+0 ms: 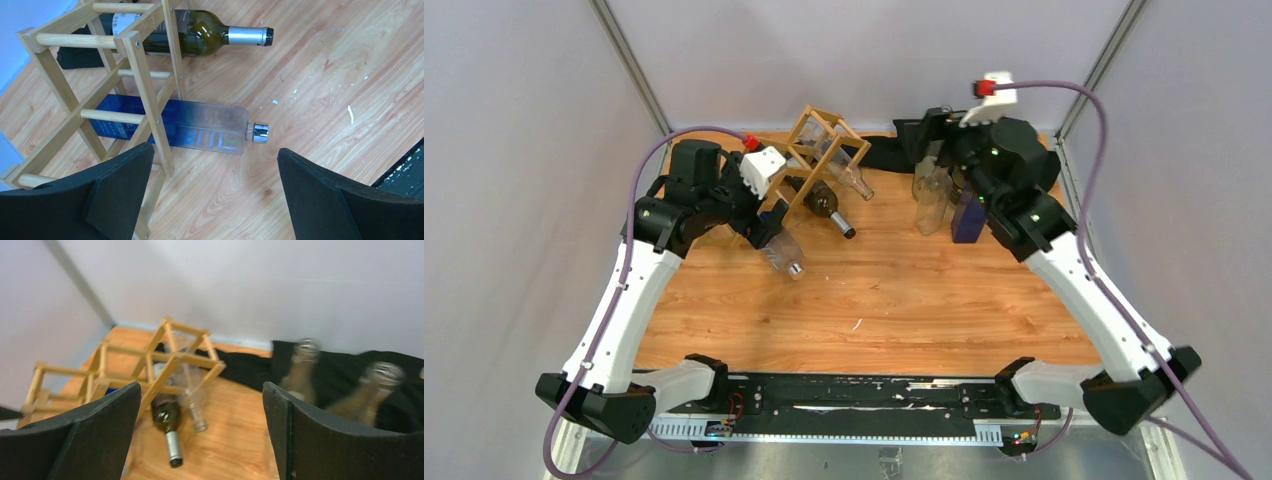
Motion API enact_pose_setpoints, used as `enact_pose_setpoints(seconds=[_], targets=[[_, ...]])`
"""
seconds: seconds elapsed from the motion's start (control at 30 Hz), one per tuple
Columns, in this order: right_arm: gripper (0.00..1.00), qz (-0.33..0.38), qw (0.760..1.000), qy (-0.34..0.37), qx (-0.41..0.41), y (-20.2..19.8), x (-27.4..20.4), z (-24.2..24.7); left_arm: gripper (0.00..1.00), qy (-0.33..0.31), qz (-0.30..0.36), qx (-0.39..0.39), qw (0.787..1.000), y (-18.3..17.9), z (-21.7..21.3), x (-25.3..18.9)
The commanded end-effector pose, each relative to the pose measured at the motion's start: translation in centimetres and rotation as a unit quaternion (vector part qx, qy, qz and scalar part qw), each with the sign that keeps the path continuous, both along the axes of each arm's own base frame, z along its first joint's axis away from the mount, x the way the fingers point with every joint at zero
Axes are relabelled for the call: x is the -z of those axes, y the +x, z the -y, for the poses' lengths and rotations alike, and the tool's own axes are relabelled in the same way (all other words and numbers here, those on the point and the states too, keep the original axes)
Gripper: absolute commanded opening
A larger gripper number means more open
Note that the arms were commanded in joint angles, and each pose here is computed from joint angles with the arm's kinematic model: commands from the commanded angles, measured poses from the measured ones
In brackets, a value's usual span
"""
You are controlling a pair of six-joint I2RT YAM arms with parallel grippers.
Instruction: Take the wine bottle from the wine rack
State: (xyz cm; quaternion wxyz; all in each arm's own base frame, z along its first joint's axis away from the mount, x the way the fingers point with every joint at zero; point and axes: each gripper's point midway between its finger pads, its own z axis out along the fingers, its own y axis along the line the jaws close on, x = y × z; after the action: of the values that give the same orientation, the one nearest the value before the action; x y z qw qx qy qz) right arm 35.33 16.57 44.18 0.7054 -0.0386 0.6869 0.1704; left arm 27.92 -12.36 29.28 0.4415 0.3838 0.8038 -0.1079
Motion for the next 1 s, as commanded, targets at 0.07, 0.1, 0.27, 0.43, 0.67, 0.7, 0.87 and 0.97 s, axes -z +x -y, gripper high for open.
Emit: enact_pose_setpoints(seconds=[0.07, 0.1, 0.27, 0.43, 0.67, 0.7, 0.87, 0.97], targets=[[0.94, -0.094, 0.984, -0.06, -0.135, 1.3, 6.2, -9.6, 1.0, -0.006, 0.005, 0.002, 1.0, 0.1, 0.0, -0.6], [0.94, -0.109, 0.981, -0.067, -0.146, 1.7, 7.2, -10.5, 1.0, -0.005, 0.005, 0.002, 1.0, 0.0, -0.1, -0.6], [0.95, -0.173, 0.961, -0.096, -0.193, 3.3, 12.3, -13.8, 1.0, -0.004, 0.006, 0.006, 1.0, -0.2, -0.1, -0.4], [0.96, -0.228, 0.941, -0.124, -0.216, 5.3, 17.2, -15.8, 1.0, -0.004, 0.004, 0.011, 1.0, -0.3, -0.1, -0.2], [0.98, -0.287, 0.918, -0.129, -0.239, 7.4, 22.6, -16.6, 1.0, 0.004, 0.001, 0.019, 1.0, -0.6, -0.1, 0.6], [0.98, -0.295, 0.916, -0.128, -0.24, 7.7, 23.2, -16.6, 1.0, 0.005, 0.001, 0.02, 1.0, -0.7, -0.1, 0.7], [0.99, -0.316, 0.909, -0.13, -0.237, 9.1, 25.7, -16.4, 1.0, 0.006, 0.001, 0.027, 1.0, -0.9, -0.1, 0.9], [0.99, -0.328, 0.906, -0.131, -0.232, 9.8, 27.1, -16.3, 1.0, 0.005, 0.003, 0.03, 1.0, -1.0, 0.0, 0.8]])
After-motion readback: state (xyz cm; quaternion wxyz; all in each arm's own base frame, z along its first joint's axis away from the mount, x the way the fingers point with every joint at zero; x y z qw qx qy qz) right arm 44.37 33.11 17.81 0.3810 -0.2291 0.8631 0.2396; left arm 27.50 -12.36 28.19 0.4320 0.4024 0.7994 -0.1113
